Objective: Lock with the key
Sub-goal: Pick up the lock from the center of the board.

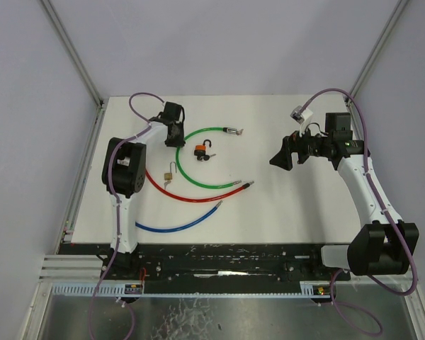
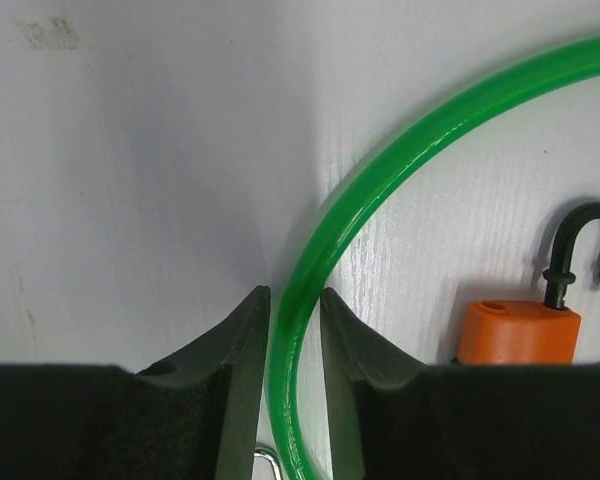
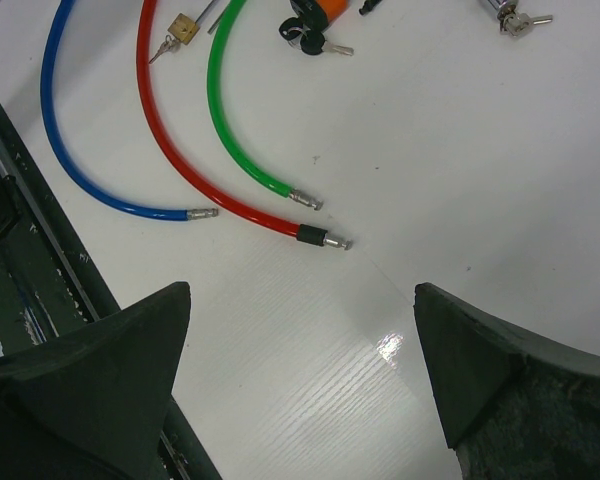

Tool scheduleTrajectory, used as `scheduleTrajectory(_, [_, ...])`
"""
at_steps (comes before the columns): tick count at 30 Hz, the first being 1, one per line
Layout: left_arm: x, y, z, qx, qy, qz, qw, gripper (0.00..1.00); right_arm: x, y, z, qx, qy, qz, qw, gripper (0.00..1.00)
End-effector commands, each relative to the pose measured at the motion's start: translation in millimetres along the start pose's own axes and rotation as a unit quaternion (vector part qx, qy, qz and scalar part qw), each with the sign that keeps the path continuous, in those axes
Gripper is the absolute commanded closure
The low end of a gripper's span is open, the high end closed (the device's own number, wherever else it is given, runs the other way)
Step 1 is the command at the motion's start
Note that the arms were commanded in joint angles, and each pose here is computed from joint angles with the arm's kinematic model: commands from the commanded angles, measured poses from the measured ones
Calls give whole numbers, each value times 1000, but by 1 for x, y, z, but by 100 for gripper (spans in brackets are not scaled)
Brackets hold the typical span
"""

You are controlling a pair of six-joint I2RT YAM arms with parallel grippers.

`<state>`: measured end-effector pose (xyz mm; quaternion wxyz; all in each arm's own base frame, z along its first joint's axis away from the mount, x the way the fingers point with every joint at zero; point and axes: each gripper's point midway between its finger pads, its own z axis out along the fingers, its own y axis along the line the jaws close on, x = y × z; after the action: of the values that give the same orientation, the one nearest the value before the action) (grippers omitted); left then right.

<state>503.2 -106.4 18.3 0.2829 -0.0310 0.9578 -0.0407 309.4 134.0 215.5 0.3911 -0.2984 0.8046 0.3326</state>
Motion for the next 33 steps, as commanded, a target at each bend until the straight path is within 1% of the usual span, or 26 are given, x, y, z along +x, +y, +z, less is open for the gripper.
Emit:
scheduleTrajectory(1, [-2,8,4,-15,6,6,1000,73,-17,4,-3,-5,-14,-26,1000,0])
scheduleTrajectory(4, [0,9,4,-21,8,9,1000,71,-18,4,-3,-5,-14,-27,1000,0])
scheduleTrajectory(10, [9,12,9,-35,21,18,999,72,-17,5,-2,-7,-15,-27,1000,0])
scheduleTrajectory(13, [11,12,11,-33,25,21,999,78,-17,5,-3,-7,-15,-26,1000,0])
scheduleTrajectory(17, [2,6,3,-23,12,19,999,92,-17,5,-2,-10,-14,-25,1000,0])
scheduleTrajectory(20, [-18,4,-11,-22,-18,13,1000,100,-16,6,0,-16,-17,-19,1000,0])
scheduleTrajectory(27, [-68,-10,-61,2,-117,0,993,100,-9,10,11,-44,-17,4,999,0])
scheduleTrajectory(30, [-81,-24,-92,22,-164,10,986,100,-8,12,16,-58,-24,14,998,0])
scheduleTrajectory(33, [-84,-42,-117,38,-193,24,980,100,-8,16,22,-81,-44,33,995,0])
